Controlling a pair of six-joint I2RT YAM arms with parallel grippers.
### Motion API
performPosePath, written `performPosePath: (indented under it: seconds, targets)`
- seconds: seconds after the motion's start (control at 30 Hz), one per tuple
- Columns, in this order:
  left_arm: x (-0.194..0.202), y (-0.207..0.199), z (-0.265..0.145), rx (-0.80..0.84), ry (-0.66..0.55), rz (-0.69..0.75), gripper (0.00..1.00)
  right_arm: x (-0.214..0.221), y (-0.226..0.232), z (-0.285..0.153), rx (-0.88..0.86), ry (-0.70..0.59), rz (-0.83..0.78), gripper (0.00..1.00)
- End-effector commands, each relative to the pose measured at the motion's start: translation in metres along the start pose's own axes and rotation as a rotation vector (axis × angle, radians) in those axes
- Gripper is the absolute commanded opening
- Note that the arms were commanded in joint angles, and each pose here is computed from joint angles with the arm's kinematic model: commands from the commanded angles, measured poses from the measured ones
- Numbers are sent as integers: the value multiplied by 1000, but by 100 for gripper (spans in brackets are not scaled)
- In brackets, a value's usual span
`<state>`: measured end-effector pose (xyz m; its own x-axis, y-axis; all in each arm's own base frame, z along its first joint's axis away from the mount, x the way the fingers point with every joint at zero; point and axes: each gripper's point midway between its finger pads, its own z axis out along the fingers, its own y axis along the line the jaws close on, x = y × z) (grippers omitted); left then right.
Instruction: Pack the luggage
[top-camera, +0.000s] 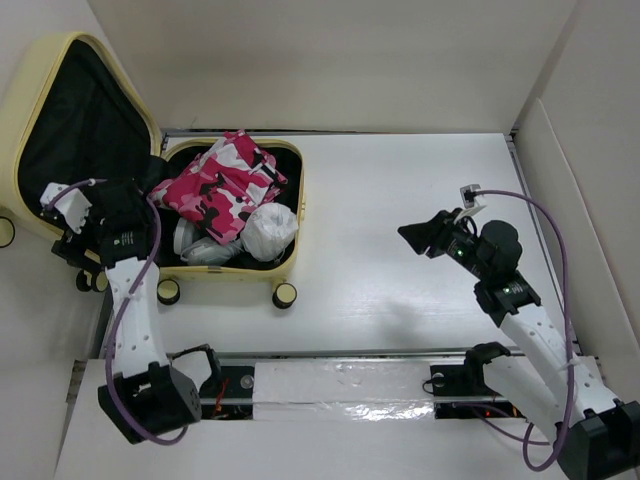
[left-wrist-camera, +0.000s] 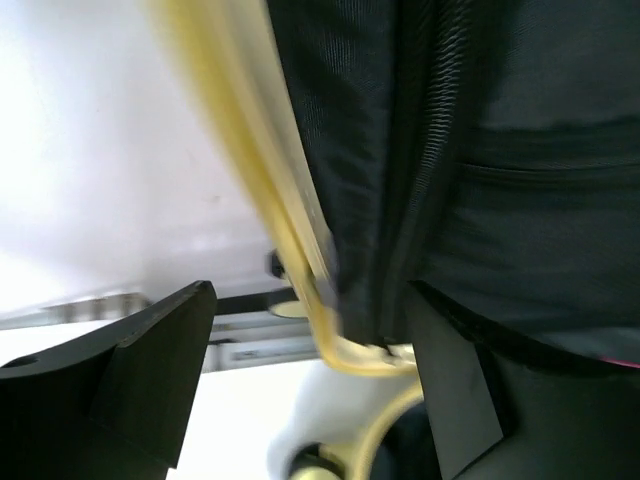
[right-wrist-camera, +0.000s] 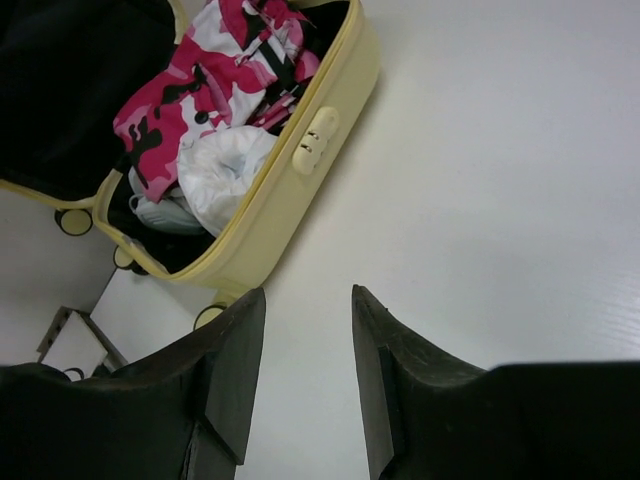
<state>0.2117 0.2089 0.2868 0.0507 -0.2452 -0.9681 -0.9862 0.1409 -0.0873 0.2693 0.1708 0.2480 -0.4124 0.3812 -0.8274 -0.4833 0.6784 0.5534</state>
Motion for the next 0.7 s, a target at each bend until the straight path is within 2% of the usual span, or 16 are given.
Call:
performPosePath:
  seconds: [0.0,0.1,0.17,0.2,0.23,0.27,0.37,0.4,0.47,0.5,0.53,0.67]
  targets:
    - [-12,15,16,-84,-31,44,73,-26,23,-4,-60,-54,-75,46]
    - [-21,1,24,-63,-34,26,66,-28,29,-7,-75,-66,-81,47]
    - [-29,0,26,-78,-29,21,49,-27,32,-7,-82,-67,-85,47]
    - [-39,-3,24,-65,-38,6,34,-26,34,-6,-87,-64,-86,47]
    - [-40,-6,24,-58,-32,8,28,-26,33,-5,-85,-63,-86,47]
    - [-39,-6,22,-51,-20,1,15,-25,32,-4,-83,-57,-85,47]
    - [-36,-18,12,19,-25,20,6,-22,32,-1,-85,-42,-81,47]
    - [-37,-19,8,25,-46,32,0,-21,31,2,-82,-34,-76,47]
    - [-27,-40,-18,147,-45,26,0,-17,30,6,-84,-19,-72,47]
    - [-9,-45,-28,186,-58,133,0,-17,29,7,-77,-20,-71,47]
    - [-1,-64,-61,306,-79,163,0,-12,27,11,-71,-6,-66,47]
    - [26,-70,-119,467,-138,292,0,-2,20,23,-38,26,-56,47]
